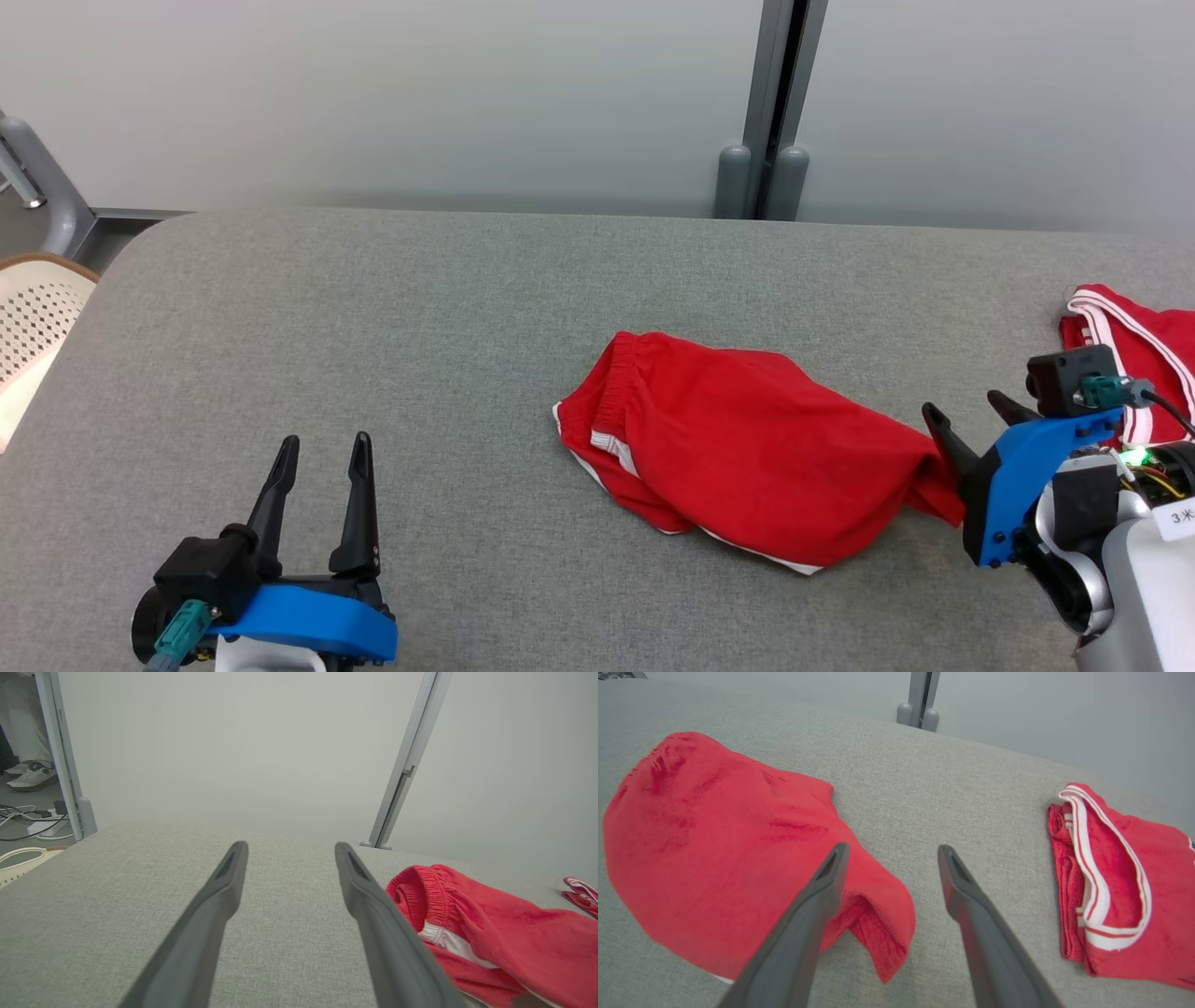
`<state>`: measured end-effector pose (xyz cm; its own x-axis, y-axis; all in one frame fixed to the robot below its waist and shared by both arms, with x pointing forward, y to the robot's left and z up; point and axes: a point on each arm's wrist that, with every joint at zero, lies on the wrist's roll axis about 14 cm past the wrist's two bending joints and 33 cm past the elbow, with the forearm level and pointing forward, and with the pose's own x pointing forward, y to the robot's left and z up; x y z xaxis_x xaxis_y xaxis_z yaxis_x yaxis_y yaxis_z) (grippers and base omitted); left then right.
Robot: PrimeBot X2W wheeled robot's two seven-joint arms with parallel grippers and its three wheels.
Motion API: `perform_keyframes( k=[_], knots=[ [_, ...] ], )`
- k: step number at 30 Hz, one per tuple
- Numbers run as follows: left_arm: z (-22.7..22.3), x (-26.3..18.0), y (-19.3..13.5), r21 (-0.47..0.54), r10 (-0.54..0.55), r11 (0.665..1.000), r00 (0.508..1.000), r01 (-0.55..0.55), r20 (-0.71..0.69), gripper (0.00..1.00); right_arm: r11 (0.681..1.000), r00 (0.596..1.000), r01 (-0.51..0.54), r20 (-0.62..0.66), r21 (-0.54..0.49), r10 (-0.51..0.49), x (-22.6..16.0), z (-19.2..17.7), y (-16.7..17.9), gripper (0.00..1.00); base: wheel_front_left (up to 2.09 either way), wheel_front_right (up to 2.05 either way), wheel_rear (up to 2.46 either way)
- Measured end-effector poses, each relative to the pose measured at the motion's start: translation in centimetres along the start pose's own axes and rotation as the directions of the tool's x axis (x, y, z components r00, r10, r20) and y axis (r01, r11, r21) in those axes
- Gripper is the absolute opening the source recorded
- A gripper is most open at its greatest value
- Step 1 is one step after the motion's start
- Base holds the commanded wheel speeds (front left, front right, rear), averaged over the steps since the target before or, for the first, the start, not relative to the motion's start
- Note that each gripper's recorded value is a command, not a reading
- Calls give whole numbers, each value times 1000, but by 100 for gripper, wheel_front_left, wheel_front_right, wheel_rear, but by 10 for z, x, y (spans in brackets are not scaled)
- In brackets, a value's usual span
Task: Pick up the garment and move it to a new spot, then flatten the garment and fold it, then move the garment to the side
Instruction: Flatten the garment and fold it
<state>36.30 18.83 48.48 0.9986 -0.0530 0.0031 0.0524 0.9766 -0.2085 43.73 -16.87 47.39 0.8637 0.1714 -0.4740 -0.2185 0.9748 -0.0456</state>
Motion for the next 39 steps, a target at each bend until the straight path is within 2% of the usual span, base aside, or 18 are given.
perform_keyframes(
  k=[7, 11, 14, 19, 26, 32, 39],
  knots=[
    [0, -5, -1, 1, -3, 1000, 1000, 3, -1, 100, 1000, 977, 13, 213, 29, -19, -15, 17, 6, 100, 0, 0, 0],
    [-1, -8, 0, 1, -1, 1000, 1000, 1, -2, 100, 990, 937, 16, 342, 137, -62, -31, 20, 7, 100, 0, 0, 0],
    [-2, -11, 2, 4, 5, 1000, 1000, -5, -6, 100, 983, 915, 13, 393, 182, -85, -45, 15, 11, 100, 0, 0, 0],
    [-5, -13, 4, 9, 10, 1000, 1000, -9, -15, 100, 977, 899, 26, 423, 214, -117, -62, 4, 9, 100, 0, 0, 0],
    [-8, -11, -3, 14, -9, 1000, 1000, 9, -26, 100, 960, 911, 46, 384, 275, -154, -73, -16, -1, 100, 0, 0, 0],
    [-14, -8, -10, 15, -35, 999, 998, 36, -47, 100, 957, 913, 48, 376, 287, -159, -74, -19, -1, 100, 0, 0, 0],
    [-29, 20, -44, 15, -160, 986, 975, 164, -152, 100, 955, 922, 40, 358, 293, -148, -69, -23, 2, 100, 0, 0, 0]
  ],
)
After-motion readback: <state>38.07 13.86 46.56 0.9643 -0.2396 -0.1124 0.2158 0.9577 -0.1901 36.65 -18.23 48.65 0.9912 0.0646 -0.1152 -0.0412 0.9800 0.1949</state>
